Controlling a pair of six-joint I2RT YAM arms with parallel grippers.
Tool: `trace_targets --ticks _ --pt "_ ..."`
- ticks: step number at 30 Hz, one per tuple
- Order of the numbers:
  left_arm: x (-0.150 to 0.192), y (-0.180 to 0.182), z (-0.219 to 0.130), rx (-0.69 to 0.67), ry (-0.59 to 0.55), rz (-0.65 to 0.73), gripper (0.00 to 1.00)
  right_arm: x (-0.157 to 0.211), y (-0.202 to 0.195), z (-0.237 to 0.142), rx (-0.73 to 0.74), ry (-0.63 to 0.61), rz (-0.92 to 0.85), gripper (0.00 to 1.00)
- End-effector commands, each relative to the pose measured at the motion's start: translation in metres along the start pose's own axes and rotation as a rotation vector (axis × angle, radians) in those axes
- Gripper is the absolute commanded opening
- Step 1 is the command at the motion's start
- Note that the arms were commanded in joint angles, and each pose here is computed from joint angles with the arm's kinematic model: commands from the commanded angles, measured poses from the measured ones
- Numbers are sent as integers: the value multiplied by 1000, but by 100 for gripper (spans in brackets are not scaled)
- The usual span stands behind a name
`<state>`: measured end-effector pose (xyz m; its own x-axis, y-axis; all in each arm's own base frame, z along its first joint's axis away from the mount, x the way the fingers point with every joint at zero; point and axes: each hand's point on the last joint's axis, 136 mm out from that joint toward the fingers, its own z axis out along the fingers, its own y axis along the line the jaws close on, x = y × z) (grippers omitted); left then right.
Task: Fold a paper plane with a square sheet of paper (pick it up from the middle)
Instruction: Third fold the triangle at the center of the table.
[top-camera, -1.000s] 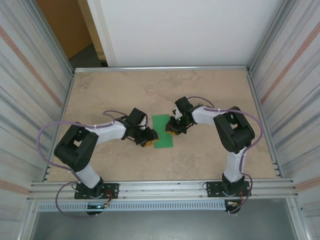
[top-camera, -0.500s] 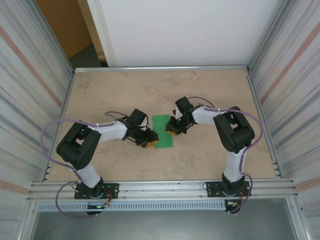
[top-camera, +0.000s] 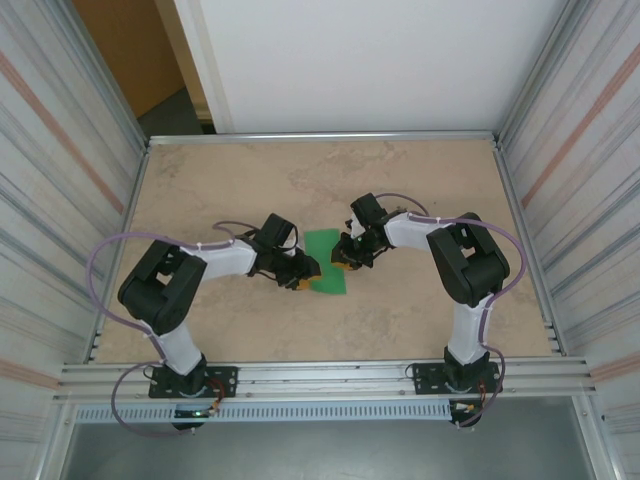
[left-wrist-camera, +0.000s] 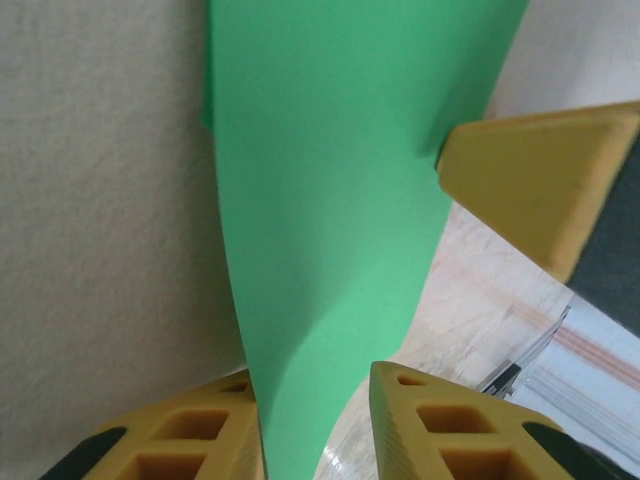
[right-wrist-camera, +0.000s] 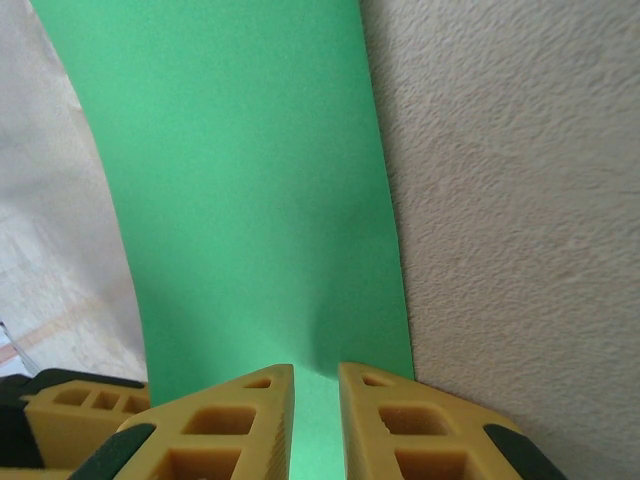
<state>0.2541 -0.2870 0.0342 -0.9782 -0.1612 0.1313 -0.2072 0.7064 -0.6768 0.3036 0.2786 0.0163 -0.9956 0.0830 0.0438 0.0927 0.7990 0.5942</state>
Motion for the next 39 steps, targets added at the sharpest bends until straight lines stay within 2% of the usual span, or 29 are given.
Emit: trace_targets --ticks 1,13,18,25,28,31,33,39 --pt "-9 -8 -1 29 -7 -26 29 14 -38 14 115 43 47 19" --pt "-34 -12 -5 66 -9 -28 25 13 -37 12 114 35 55 19" --pt "-38 -11 -5 50 -12 -17 24 8 -27 6 71 12 47 19" --pt "-36 -10 -4 53 -2 -18 17 1 -12 -4 17 -25 42 23" --pt "-36 -11 -5 56 -3 -18 11 -5 1 -13 -24 -54 24 28" --pt "-36 -13 -7 60 -6 -18 7 -10 19 -29 -71 -96 -35 41" --pt "-36 -14 -8 60 -11 -22 4 -17 25 -46 -77 -152 -82 48" --pt "-38 -22 -12 84 -20 -37 0 -27 34 -91 -44 -316 -258 62"
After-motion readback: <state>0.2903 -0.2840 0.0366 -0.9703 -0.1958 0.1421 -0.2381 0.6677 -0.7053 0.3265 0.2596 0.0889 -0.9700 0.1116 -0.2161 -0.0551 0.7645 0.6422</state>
